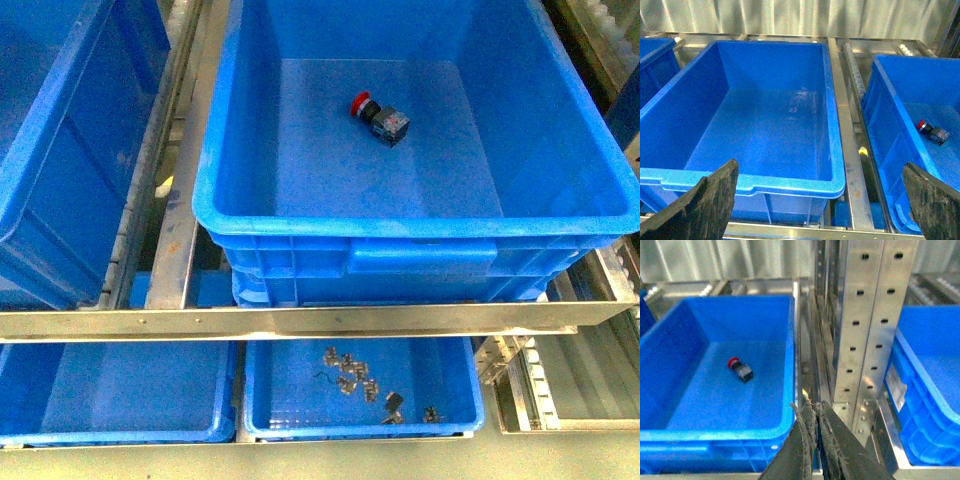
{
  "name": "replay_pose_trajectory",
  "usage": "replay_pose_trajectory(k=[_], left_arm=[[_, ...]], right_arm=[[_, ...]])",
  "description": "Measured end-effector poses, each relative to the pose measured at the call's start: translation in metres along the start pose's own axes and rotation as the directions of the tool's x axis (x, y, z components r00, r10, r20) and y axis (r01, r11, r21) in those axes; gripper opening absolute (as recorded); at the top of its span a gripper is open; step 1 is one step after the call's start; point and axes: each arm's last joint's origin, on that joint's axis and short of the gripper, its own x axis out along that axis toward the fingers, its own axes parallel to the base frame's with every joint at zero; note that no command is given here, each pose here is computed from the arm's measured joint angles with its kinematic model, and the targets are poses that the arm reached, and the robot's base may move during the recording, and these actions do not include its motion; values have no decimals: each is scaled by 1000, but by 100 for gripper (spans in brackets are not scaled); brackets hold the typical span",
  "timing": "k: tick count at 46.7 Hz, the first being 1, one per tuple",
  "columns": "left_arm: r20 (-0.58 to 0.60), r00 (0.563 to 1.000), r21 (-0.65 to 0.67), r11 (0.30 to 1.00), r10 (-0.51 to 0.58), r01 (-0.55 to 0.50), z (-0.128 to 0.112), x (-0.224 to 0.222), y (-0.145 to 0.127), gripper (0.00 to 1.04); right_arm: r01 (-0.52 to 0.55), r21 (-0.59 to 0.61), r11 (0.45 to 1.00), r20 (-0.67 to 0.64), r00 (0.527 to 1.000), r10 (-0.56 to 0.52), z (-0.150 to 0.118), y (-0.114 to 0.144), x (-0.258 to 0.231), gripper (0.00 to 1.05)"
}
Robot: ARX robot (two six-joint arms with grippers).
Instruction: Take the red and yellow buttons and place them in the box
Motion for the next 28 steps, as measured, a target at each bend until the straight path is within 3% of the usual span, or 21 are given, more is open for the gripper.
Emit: replay_pose_trajectory(k=[12,20,25,28], left_arm=[[0,1000,0,1000,0,0,0,0,0,97],[0,1000,0,1000,0,0,0,0,0,97],[0,1000,0,1000,0,0,0,0,0,97],[0,1000,0,1000,0,0,0,0,0,97]], right_arm=[[1,-2,1000,8,1000,-1,1,0,-1,6],[0,-2,1000,8,1000,0,1,0,-1,45],[1,-2,1000,8,1000,-1,1,0,-1,61],[1,-2,1000,8,1000,-1,1,0,-1,77]])
